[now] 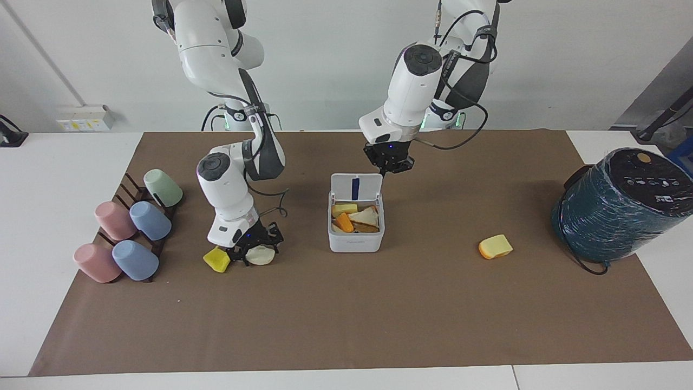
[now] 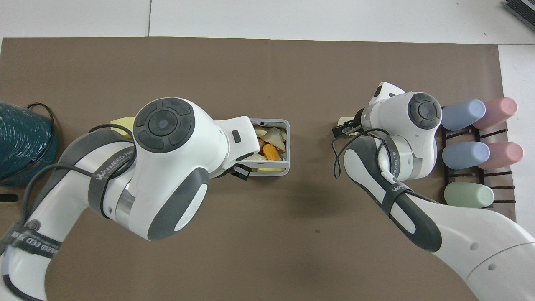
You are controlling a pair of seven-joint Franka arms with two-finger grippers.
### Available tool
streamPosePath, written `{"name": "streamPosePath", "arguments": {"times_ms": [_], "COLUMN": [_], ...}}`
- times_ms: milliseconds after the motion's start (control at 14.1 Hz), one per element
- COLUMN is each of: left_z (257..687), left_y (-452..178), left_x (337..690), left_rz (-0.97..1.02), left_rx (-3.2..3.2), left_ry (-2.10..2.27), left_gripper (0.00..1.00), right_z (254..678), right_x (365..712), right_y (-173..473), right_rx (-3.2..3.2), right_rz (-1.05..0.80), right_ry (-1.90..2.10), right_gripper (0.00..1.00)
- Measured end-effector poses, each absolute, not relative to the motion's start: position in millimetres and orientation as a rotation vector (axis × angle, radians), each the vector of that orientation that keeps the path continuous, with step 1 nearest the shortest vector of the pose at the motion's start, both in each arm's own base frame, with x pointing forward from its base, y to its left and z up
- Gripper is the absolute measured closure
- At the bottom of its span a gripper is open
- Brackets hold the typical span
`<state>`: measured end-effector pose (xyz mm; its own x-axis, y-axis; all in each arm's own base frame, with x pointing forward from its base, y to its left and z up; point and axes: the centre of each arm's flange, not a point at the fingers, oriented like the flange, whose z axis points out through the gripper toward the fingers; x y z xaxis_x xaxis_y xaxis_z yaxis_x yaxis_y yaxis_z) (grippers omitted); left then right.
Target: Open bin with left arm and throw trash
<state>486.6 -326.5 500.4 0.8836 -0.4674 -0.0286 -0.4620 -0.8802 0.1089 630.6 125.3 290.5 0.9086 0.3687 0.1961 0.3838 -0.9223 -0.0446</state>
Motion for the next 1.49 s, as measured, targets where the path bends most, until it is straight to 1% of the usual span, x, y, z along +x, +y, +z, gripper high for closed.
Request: {"name": "streamPosePath", "arguments": {"times_ms": [142,284,356,427,569,640,782,853,924,996,1209,1493], "left_z": [507.0,498.7,489.8,479.7,461.4,454.6,444.4,438.0,430.2,419.8,383.6,351.5], "left_y": [-292.2,-253.5,-231.7,-207.0,-158.2,-142.9,-135.4,-134.0,-129.3,-121.7,-88.8,-69.2], "left_x": [494.8,514.9,527.0,539.2,559.8,566.4,572.4,575.3,579.4,585.0,605.6,617.9], "left_rz": [-0.124,-0.080,-0.035,0.012,0.090,0.126,0.179,0.199,0.216,0.230,0.289,0.321], "left_rx": [2.982,3.014,3.026,3.033,3.035,3.036,3.036,3.035,3.037,3.040,3.040,3.041], "left_ry": [-0.654,-0.554,-0.510,-0.483,-0.460,-0.447,-0.430,-0.423,-0.408,-0.403,-0.471,-0.615], "left_gripper": [0.99,0.99,0.99,0.92,0.68,0.58,0.37,0.24,0.14,0.01,0.00,0.00], "right_z": [290.9,293.2,295.5,299.0,315.5,330.5,368.0,387.4,402.9,415.1,434.0,433.1], "right_x": [631.1,631.9,632.7,634.5,641.4,645.9,652.9,653.7,652.5,650.7,640.3,607.1], "right_y": [123.8,123.5,123.3,122.4,122.4,124.4,135.1,148.2,163.9,179.7,227.2,302.1], "right_rx": [-2.988,-2.987,-2.987,-2.992,-3.001,-3.002,-2.987,-2.950,-2.904,-2.857,-2.759,-2.734], "right_rz": [-0.284,-0.287,-0.289,-0.289,-0.269,-0.257,-0.243,-0.239,-0.235,-0.231,-0.186,-0.090], "right_ry": [-0.595,-0.592,-0.579,-0.534,-0.408,-0.330,-0.161,-0.071,0.013,0.092,0.261,0.326], "right_gripper": [0.44,0.64,0.72,0.79,0.79,0.79,0.79,0.81,0.83,0.83,0.83,0.83]}}
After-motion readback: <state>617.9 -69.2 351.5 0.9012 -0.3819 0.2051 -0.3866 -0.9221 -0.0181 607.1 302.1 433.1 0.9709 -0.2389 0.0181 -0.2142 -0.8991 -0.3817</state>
